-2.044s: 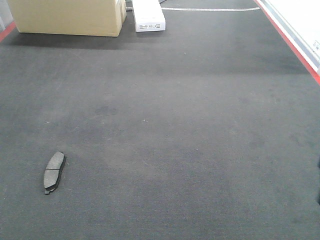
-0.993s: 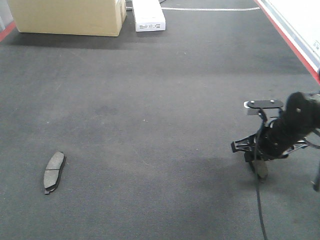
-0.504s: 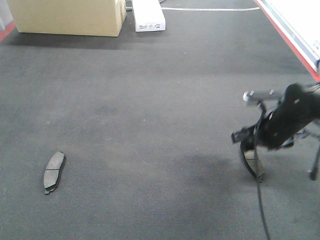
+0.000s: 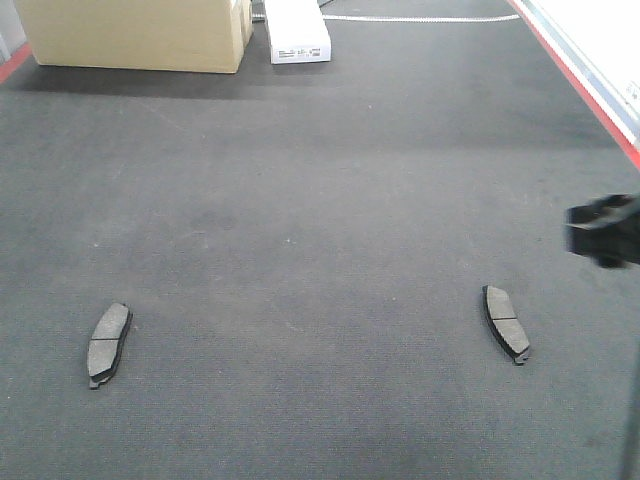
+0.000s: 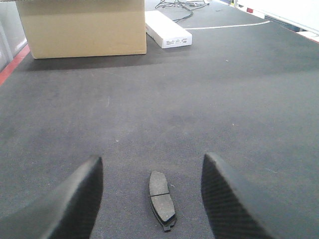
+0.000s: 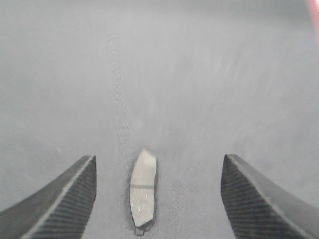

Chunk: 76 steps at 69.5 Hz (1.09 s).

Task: Move and align brake pads A on conveyor
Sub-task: 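Raise the open right gripper away from the second pad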

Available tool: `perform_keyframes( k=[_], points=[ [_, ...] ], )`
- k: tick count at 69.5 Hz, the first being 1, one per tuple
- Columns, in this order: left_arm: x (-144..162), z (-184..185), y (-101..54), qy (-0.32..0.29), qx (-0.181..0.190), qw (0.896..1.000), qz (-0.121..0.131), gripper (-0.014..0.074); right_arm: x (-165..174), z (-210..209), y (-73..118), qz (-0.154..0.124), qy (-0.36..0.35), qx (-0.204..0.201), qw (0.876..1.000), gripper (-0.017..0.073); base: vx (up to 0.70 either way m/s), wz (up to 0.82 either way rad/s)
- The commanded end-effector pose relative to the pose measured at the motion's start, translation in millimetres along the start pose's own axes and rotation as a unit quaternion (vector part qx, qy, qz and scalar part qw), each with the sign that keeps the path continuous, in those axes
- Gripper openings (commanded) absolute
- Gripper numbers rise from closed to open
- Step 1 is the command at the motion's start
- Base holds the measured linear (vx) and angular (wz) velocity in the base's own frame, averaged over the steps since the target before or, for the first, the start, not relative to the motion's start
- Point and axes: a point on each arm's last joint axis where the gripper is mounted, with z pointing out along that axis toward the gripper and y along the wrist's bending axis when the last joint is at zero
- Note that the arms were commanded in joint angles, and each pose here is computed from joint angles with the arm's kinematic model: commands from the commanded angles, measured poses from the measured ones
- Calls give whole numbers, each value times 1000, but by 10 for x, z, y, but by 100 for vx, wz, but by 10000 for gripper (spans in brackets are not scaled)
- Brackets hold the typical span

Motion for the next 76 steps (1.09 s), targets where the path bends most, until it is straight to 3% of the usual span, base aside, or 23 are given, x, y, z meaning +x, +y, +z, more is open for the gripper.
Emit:
perform_keyframes(
  k=[1,19,29,40,76],
  points=[
    [-126,-17,-13,-40,7,999,-4,408,-52,-416,-24,-8,-103,12,995,514,0,0],
    [-126,-17,-13,-40,7,999,-4,408,442,-1122,4,-4,-221,19,975,514,0,0],
    [-126,-17,-13,-40,7,999,-4,408,765,-1289,25,-24,-265,28,964,514,0,0],
    [-126,-17,-13,-40,7,999,-4,408,942,-1368,38,-25,-303,32,952,514,0,0],
    [-126,-17,-13,-40,7,999,-4,408,962,-1375,38,-25,-302,32,952,514,0,0]
  ],
)
